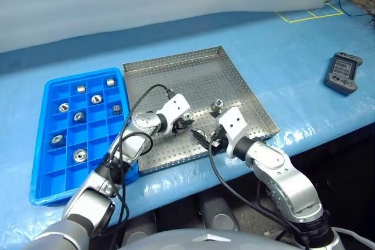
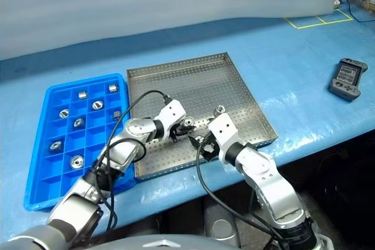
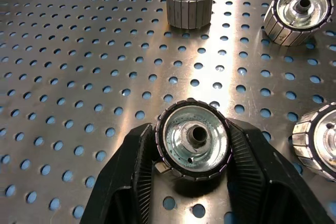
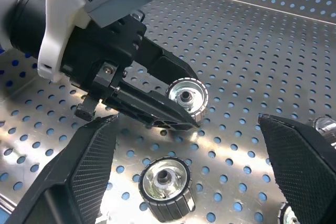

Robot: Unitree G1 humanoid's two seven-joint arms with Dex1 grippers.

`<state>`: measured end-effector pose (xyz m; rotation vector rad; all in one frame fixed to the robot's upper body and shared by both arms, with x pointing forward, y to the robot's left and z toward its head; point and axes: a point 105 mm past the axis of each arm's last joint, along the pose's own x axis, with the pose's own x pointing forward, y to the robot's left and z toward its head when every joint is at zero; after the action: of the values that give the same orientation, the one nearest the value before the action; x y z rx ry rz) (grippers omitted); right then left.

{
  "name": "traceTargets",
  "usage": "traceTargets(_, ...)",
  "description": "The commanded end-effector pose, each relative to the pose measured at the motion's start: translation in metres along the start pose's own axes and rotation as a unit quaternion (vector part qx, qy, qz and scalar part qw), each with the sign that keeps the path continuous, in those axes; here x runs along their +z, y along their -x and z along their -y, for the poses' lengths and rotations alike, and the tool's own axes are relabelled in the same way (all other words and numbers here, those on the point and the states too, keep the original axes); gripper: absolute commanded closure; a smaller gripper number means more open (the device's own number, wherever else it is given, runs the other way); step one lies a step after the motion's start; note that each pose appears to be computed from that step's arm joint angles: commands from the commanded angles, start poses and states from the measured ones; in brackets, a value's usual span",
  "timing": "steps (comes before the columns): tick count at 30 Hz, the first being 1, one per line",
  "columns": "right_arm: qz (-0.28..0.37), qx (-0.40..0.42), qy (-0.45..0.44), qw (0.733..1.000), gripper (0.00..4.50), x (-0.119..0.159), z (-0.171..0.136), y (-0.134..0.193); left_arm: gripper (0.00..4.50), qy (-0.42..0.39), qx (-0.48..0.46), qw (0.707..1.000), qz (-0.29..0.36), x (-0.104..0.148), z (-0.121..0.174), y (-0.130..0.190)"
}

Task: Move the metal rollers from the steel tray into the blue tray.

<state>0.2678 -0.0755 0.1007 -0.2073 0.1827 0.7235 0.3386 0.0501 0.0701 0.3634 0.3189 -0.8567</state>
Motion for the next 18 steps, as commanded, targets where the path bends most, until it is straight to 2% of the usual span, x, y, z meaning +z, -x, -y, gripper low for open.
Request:
traceTargets(1, 0.024, 0.023, 0.010, 0.999, 0.00, 0.012, -0.009, -0.004, 2.69, 0.025, 0.060, 0.996, 0.061, 0.026, -0.017, 0.021)
traceTargets(4, 0.028, 0.046, 0.013, 0.998, 0.00, 0.014, -0.017, -0.010, 2.69, 0.061, 0.142, 0.983, 0.104, 0.034, -0.037, 0.048)
traceTargets(7, 0.035, 0.072, 0.014, 0.997, 0.00, 0.019, -0.026, -0.017, 2.69, 0.074, 0.267, 0.949, 0.148, 0.037, -0.063, 0.092)
traceTargets(10, 0.037, 0.094, 0.016, 0.995, 0.00, 0.021, -0.032, -0.022, 2.69, 0.081, 0.347, 0.920, 0.162, 0.033, -0.074, 0.126)
traceTargets(13, 0.038, 0.111, 0.021, 0.993, 0.00, 0.022, -0.037, -0.026, 2.69, 0.082, 0.398, 0.900, 0.154, 0.024, -0.080, 0.150)
traceTargets(16, 0.039, 0.152, 0.036, 0.987, 0.00, 0.024, -0.046, -0.032, 2.69, 0.097, 0.461, 0.874, 0.121, -0.001, -0.076, 0.184)
traceTargets(18, 0.044, 0.176, 0.042, 0.983, 0.00, 0.027, -0.052, -0.034, 2.69, 0.102, 0.479, 0.867, 0.092, -0.015, -0.068, 0.197)
